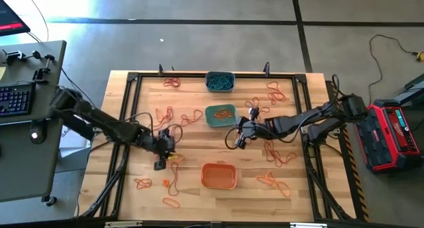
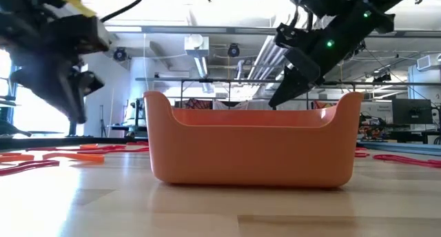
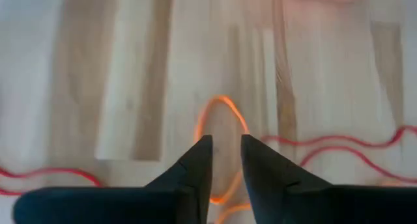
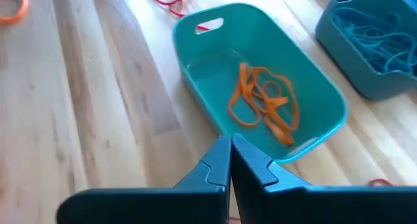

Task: Sort rubber bands into baskets
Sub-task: Put the orange rubber band into the green bin

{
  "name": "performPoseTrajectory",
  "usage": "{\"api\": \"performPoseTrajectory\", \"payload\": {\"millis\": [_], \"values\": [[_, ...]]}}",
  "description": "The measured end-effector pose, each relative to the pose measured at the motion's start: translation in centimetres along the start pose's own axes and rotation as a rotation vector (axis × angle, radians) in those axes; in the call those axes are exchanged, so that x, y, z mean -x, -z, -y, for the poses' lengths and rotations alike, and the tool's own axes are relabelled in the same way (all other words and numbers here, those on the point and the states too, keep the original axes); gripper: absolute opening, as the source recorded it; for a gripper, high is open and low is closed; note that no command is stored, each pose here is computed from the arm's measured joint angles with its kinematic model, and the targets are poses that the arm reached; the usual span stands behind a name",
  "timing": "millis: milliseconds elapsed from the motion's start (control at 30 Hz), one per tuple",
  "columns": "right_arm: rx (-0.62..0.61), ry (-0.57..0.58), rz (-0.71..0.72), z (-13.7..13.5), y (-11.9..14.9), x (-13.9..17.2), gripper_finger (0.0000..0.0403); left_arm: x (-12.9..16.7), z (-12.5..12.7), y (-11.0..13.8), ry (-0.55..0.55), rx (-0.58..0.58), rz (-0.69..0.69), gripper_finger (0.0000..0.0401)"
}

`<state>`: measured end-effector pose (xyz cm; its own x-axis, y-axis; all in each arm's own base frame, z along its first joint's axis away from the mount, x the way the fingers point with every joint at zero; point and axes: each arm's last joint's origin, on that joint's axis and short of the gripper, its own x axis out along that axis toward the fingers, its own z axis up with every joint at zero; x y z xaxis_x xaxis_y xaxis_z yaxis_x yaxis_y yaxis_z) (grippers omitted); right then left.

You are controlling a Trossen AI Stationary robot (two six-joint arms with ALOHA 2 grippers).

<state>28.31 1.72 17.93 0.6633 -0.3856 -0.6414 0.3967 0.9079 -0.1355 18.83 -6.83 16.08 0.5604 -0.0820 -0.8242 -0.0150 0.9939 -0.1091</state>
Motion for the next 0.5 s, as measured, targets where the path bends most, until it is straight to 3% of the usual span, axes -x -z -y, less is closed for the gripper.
{"api": "performPoseTrajectory", "payload": {"millis": [200,500], "values": [[0.001,0.019,0.012,-0.4,0.2,0.2,0.0,-2.0,0.4,1.1,-0.057,0.024,-0.11,0.0107],[0.025,0.03,0.019,-0.3,0.2,0.2,0.0,-3.4,0.3,1.6,-0.123,0.108,-0.167,0.0109]]}}
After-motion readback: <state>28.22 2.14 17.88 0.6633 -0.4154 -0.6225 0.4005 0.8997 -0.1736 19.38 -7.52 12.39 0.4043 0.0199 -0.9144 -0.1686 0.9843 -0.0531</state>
